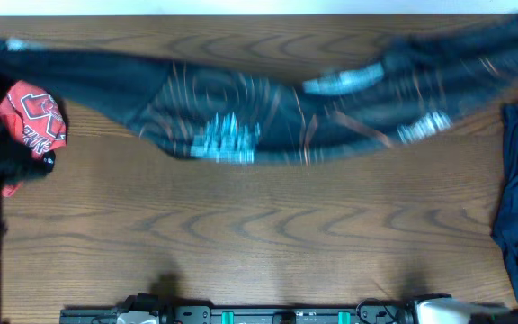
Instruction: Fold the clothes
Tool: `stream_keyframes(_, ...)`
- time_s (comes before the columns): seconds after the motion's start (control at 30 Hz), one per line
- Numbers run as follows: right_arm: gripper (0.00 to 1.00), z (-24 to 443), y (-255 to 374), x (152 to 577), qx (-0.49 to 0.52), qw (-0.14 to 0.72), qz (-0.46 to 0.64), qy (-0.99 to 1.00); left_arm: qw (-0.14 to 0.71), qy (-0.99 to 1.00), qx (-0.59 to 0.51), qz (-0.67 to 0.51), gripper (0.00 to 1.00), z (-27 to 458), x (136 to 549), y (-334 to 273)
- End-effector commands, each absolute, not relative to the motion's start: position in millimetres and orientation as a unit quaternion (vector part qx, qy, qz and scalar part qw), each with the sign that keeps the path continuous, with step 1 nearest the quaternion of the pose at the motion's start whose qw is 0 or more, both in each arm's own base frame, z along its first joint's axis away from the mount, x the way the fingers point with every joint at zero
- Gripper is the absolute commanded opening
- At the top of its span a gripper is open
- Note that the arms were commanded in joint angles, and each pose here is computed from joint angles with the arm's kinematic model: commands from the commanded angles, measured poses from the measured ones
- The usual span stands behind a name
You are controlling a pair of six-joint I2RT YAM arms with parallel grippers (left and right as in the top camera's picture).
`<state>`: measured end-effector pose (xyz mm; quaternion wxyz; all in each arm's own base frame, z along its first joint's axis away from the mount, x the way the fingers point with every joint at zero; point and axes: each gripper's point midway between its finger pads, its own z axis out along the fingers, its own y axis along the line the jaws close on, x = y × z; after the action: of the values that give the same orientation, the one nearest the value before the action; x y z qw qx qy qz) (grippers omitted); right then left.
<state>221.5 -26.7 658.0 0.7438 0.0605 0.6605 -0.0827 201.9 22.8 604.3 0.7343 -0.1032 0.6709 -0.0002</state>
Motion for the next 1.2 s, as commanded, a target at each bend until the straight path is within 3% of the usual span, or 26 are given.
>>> stream_keyframes(0.0, 0.01, 667.7, -36.1, 194.5, 0.070, 0.758, -0.098, 0.641, 0.756, 0.646, -0.108, 0.016, 0.06, 621.1, 179.2, 30.7)
stream_keyframes(0.3, 0.01, 671.8, -47.9, 168.3, 0.097, 0.766, -0.108, 0.627, 0.780, 0.615, -0.112, 0.028, 0.06, 643.3, 149.7, 37.3)
stream_keyframes(0.47, 0.01, 655.3, -45.5, 195.7, 0.105, 0.740, -0.102, 0.656, 0.760, 0.638, -0.114, 0.038, 0.06, 631.8, 167.4, 38.0)
stream_keyframes(0.8, 0.01, 577.4, -23.3, 326.9, 0.089, 0.631, -0.097, 0.765, 0.642, 0.759, -0.098, 0.054, 0.06, 555.4, 310.7, 22.3)
stream_keyframes(1.17, 0.01, 451.6, 9.4, 465.4, 0.049, 0.503, -0.059, 0.861, 0.495, 0.865, -0.075, 0.023, 0.06, 401.1, 486.9, -10.9)
